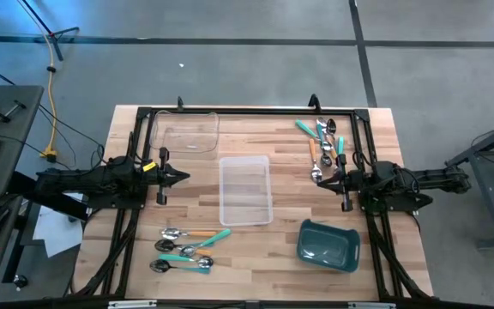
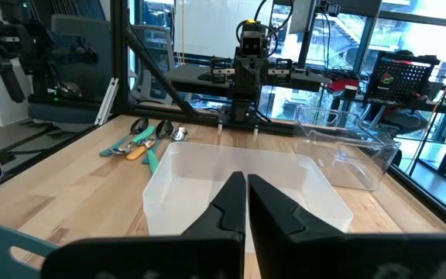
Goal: Sort silverware by color (type)
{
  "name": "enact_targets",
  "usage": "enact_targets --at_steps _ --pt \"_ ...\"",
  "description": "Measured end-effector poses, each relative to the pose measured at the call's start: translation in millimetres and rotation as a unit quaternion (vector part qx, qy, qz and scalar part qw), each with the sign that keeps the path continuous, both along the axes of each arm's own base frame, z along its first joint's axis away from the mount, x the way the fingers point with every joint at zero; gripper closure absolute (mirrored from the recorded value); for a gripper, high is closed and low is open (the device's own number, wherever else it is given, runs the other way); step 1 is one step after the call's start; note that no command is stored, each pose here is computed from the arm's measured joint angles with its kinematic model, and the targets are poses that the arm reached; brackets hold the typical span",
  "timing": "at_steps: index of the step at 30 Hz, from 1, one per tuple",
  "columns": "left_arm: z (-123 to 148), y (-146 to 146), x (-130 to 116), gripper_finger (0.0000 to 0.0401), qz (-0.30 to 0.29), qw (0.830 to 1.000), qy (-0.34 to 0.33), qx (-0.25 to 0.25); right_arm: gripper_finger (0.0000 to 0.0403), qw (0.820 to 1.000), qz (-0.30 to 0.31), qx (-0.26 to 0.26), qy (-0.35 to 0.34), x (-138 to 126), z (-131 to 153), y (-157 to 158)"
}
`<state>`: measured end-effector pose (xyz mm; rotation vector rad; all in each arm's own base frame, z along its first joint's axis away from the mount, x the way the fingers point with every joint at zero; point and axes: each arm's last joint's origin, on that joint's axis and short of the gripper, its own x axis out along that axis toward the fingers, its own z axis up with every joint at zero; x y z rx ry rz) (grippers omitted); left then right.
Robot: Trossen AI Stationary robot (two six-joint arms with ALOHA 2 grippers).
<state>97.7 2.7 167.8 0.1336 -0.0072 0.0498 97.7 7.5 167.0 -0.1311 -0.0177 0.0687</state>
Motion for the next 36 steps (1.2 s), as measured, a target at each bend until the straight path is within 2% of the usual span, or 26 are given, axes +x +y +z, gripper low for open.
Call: enact_targets --at_steps 18,19,21,24,26,30,36 --pt "0 0 0 0.0398 0.000 1.000 0.000 0.000 0.0402 1.000 0.001 0.007 -0.009 0 2 0" --pt "0 0 0 0.0398 0.000 1.000 0.000 0.000 0.0402 0.999 0.005 0.029 -0.016 0 3 0" --pt "0 0 0 0.0398 0.000 1.000 0.000 0.000 0.0402 0.993 0.020 0.106 -0.040 -1 9 1" --pt "0 0 0 0.0398 0.000 1.000 0.000 0.000 0.0402 0.973 0.039 0.209 -0.087 -3 20 1" --pt "0 0 0 0.0398 0.000 1.000 0.000 0.000 0.0402 0.961 0.051 0.247 -0.114 -4 26 1" --pt "0 0 0 0.0398 0.000 1.000 0.000 0.000 0.0402 0.951 0.062 0.268 -0.142 -6 32 0" --pt "0 0 0 0.0398 0.000 1.000 0.000 0.000 0.0402 0.959 0.046 0.249 -0.126 -5 29 0"
